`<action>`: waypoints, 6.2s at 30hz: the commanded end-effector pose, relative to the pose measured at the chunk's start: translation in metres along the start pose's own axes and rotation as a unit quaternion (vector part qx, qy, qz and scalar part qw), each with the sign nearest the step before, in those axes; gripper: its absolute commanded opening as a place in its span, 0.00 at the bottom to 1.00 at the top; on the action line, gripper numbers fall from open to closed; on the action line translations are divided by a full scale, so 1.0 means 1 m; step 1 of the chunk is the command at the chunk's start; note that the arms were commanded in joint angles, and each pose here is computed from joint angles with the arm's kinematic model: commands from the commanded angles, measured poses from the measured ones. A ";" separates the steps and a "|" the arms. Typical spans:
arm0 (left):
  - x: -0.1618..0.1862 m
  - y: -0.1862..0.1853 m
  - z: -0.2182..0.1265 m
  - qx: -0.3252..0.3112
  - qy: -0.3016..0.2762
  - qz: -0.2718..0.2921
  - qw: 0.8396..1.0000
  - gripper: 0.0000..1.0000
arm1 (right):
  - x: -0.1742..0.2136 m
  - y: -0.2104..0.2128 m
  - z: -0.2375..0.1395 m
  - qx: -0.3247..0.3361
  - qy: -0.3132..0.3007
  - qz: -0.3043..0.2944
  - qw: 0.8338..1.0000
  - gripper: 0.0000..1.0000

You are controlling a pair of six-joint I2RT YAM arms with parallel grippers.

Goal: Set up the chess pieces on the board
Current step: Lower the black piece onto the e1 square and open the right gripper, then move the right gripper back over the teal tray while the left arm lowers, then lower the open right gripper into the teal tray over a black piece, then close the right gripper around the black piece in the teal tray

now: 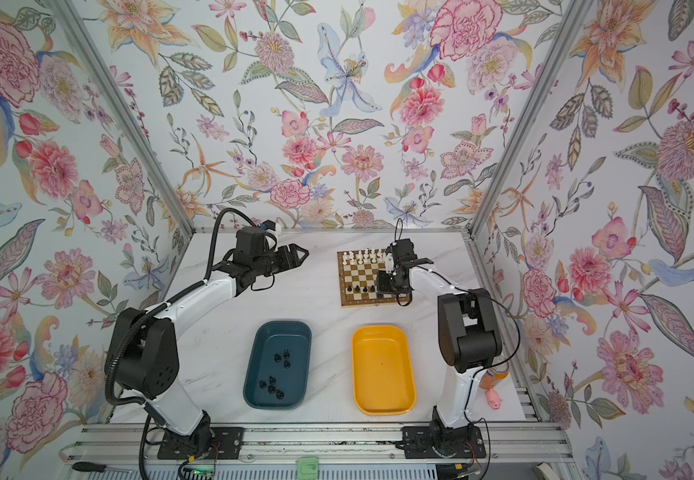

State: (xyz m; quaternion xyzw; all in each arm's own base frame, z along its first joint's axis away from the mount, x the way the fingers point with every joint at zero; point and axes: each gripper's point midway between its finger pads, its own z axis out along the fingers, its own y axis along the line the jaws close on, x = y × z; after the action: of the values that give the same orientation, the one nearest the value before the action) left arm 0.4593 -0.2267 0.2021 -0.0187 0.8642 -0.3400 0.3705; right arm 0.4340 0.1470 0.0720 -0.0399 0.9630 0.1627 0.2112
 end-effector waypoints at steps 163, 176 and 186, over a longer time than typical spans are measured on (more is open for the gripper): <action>0.138 0.103 -0.185 -0.105 0.000 -0.044 0.994 0.81 | 0.242 0.294 0.024 -0.043 0.190 -0.257 0.947 0.23; 0.139 0.104 -0.185 -0.105 0.001 -0.044 0.994 0.81 | 0.240 0.298 0.025 -0.049 0.189 -0.260 0.946 0.18; 0.139 0.104 -0.184 -0.105 0.002 -0.043 0.994 0.81 | 0.241 0.298 0.025 -0.050 0.192 -0.263 0.944 0.12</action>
State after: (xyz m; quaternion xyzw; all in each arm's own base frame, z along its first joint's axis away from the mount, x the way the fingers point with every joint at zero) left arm 0.2613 -0.0798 0.1420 -0.1034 0.8941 -0.2603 0.3496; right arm 0.1843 0.4353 0.0457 -0.3242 0.9318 0.1502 0.0631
